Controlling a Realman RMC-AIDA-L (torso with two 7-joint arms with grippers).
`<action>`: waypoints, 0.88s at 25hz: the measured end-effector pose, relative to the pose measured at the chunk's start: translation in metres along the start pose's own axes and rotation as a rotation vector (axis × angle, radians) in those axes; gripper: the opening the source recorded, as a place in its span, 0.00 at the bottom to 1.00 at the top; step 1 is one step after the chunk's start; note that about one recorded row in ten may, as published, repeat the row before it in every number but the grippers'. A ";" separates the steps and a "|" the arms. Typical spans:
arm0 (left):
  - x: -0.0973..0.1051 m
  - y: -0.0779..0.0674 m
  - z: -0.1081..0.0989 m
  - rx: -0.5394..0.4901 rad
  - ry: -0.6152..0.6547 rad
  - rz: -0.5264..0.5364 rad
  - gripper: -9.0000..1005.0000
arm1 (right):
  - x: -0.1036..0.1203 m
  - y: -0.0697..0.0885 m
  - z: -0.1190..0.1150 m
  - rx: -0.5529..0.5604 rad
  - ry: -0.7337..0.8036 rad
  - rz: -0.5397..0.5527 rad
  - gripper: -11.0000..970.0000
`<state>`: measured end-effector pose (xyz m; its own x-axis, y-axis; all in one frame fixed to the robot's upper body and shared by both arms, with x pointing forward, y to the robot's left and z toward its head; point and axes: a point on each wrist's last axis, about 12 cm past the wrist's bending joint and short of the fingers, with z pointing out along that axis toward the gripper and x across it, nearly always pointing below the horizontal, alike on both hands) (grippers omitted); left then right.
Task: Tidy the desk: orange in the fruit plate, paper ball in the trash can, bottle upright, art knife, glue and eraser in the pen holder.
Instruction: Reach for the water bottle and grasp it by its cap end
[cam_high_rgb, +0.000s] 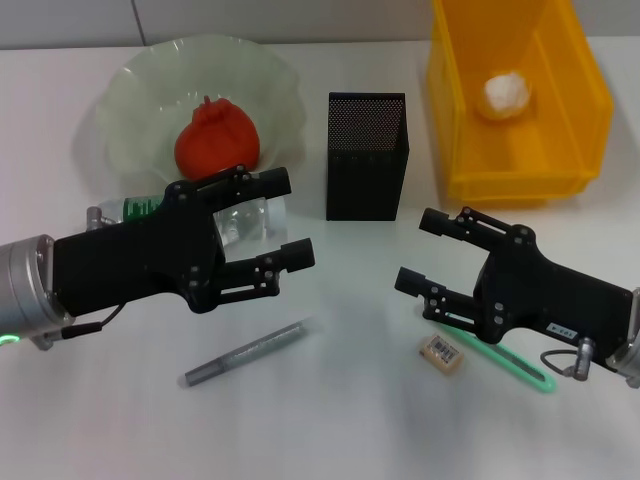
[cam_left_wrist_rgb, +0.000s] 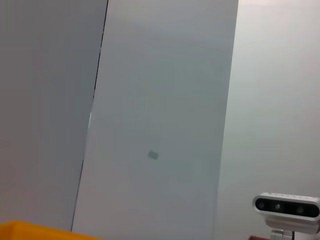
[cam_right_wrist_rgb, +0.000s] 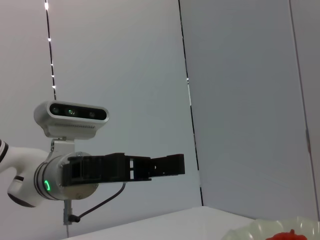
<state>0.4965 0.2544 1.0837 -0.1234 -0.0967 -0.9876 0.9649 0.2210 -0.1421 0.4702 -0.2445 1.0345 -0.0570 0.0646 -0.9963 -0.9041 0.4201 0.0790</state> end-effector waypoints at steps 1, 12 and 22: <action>0.000 0.000 -0.001 -0.005 -0.002 -0.004 0.78 | 0.000 0.000 0.000 0.000 0.001 0.003 0.74; 0.003 -0.001 -0.003 -0.024 -0.010 -0.023 0.78 | 0.004 0.004 0.000 0.001 -0.001 0.028 0.74; 0.004 -0.002 -0.008 -0.046 -0.015 -0.024 0.78 | 0.005 0.006 0.001 0.006 0.000 0.043 0.74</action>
<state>0.4920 0.2614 1.0798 -0.1428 -0.1167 -0.9829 0.9499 0.2630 -0.1692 0.4650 -0.2409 1.0296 -0.0963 0.0827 -0.9919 -0.8980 0.4227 0.1224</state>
